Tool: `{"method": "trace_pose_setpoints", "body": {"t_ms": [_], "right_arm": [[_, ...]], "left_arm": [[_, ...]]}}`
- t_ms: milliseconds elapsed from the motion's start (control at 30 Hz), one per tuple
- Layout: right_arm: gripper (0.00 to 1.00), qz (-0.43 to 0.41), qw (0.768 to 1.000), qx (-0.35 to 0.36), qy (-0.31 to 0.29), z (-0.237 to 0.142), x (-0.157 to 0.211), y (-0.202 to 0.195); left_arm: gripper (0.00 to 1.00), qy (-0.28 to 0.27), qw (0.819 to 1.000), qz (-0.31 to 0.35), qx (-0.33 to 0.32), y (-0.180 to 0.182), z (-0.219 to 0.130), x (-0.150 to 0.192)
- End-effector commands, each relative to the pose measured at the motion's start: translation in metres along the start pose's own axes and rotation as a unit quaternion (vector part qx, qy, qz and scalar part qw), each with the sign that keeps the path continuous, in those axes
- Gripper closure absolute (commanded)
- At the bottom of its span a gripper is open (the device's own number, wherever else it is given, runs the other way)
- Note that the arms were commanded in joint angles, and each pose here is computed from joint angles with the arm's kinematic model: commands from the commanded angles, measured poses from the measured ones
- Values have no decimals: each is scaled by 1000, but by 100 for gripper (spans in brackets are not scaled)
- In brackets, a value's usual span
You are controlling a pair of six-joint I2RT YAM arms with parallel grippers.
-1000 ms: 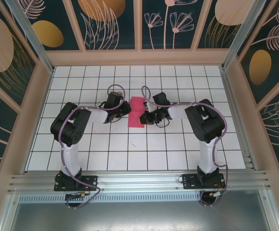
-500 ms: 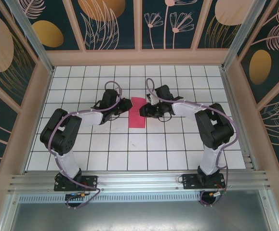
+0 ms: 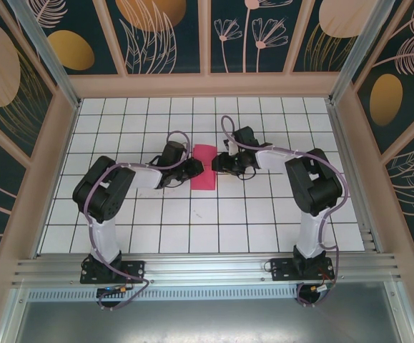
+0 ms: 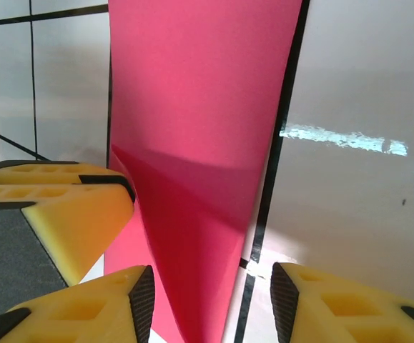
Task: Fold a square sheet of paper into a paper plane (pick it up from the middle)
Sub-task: Turn over the paper at the center of the table.
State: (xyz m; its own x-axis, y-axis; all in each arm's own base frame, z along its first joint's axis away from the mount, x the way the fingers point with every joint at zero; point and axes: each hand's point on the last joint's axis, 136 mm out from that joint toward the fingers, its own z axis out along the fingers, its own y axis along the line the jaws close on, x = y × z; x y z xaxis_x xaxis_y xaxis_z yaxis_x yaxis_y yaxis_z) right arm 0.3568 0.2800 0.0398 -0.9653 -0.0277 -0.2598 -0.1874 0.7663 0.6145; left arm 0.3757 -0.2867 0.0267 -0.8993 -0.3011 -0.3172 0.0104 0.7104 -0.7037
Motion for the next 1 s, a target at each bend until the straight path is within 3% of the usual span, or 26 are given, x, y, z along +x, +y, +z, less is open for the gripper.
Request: {"method": "trace_pose_setpoints", "body": {"t_ms": [0,700,967], "right_arm": [[50,-1,1000,-19,-4,6,-9,9],[58,14,997,-71,-2,21,-18,21],[54,19,999,-13,-23,22,-23,-1]], "left_arm": [[80,-1,1000,-7,-6,0,3,-4],[88,32,999,-12,-32,17,8,23],[88,25,999,-12,-33,17,5,20]]}}
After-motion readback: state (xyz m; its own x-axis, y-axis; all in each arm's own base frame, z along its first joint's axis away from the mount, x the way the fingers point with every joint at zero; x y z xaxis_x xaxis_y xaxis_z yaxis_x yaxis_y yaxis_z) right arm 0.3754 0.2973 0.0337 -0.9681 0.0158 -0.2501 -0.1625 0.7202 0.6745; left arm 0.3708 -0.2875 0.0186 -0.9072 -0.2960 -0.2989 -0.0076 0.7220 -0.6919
